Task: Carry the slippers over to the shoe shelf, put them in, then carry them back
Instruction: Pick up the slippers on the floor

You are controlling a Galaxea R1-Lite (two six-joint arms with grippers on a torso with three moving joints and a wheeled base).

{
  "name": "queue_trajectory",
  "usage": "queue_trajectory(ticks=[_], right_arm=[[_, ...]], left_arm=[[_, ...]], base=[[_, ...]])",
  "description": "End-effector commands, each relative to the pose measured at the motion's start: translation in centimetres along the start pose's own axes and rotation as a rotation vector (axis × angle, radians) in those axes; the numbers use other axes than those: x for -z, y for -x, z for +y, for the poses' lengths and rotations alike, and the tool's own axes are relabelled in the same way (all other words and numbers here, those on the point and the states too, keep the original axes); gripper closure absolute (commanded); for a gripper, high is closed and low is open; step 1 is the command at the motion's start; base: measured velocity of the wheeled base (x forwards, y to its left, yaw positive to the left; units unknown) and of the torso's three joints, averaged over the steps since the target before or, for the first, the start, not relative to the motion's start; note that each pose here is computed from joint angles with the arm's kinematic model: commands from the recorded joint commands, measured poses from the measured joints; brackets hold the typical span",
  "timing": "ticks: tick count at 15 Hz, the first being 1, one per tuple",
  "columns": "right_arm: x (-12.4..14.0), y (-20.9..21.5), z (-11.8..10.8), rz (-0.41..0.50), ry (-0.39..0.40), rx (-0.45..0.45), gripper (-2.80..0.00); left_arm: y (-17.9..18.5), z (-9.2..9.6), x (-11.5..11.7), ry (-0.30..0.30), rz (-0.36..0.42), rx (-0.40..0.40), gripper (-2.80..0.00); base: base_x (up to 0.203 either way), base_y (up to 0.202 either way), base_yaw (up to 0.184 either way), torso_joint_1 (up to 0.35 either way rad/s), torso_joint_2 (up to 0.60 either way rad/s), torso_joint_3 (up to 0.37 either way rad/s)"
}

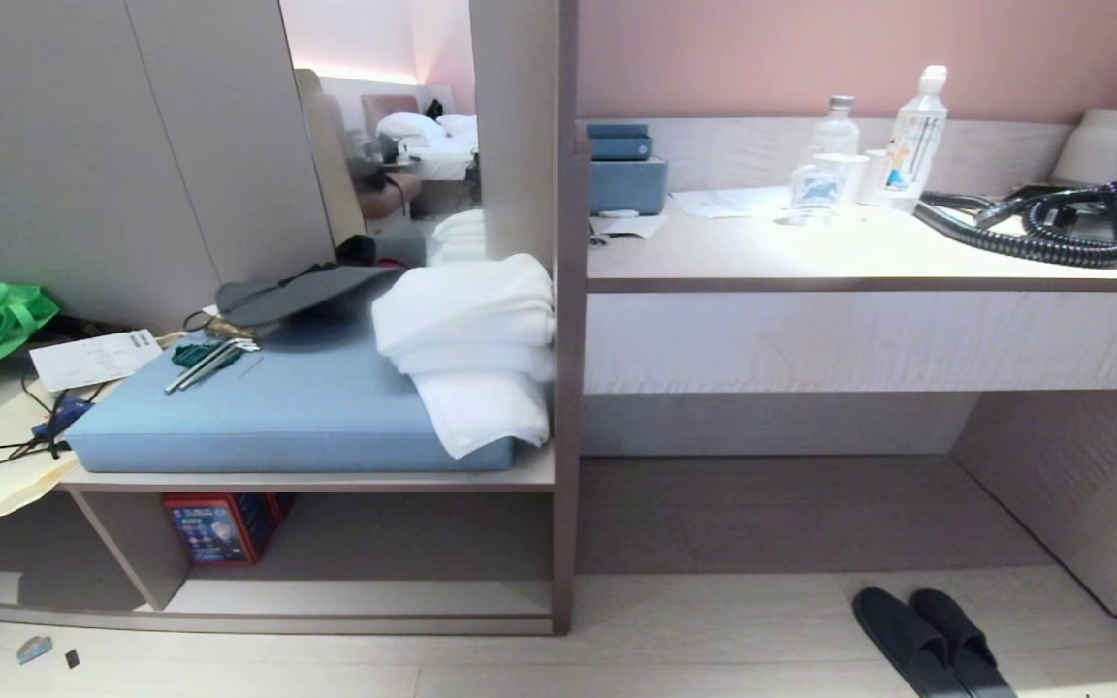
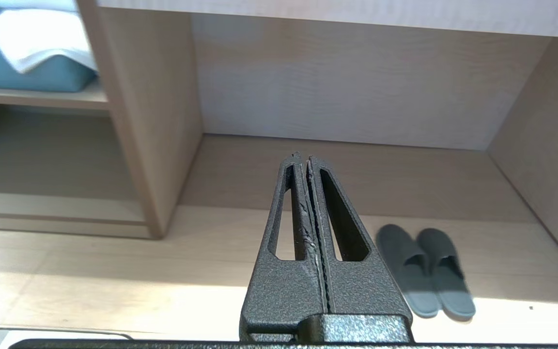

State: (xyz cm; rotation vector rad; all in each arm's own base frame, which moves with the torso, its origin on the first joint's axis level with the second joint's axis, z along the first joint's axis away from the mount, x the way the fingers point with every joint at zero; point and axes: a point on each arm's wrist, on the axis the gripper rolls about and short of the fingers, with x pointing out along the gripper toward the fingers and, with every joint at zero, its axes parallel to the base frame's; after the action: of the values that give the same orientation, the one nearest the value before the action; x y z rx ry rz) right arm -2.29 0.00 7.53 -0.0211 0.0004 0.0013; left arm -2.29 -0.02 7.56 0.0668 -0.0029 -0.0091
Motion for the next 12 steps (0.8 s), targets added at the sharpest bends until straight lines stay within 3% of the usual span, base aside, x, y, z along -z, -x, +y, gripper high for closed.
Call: queue_trajectory(ticks=[1,12], right_arm=[[0.0,-0.01,0.0,0.001,0.0,0.0,0.0],[0.0,-0.01,0.0,0.001,0.0,0.0,0.0]], left_arm=[[0.0,0.0,0.0,0.001,-0.001,0.0,0.0],[0.0,0.0,0.0,-0.005,0.0,0.0,0.0]], base=[[0.0,-0.195,0.003,0.006,0.0,0.002],[0.0,-0.195,0.002,0.002,0.0,0.002]])
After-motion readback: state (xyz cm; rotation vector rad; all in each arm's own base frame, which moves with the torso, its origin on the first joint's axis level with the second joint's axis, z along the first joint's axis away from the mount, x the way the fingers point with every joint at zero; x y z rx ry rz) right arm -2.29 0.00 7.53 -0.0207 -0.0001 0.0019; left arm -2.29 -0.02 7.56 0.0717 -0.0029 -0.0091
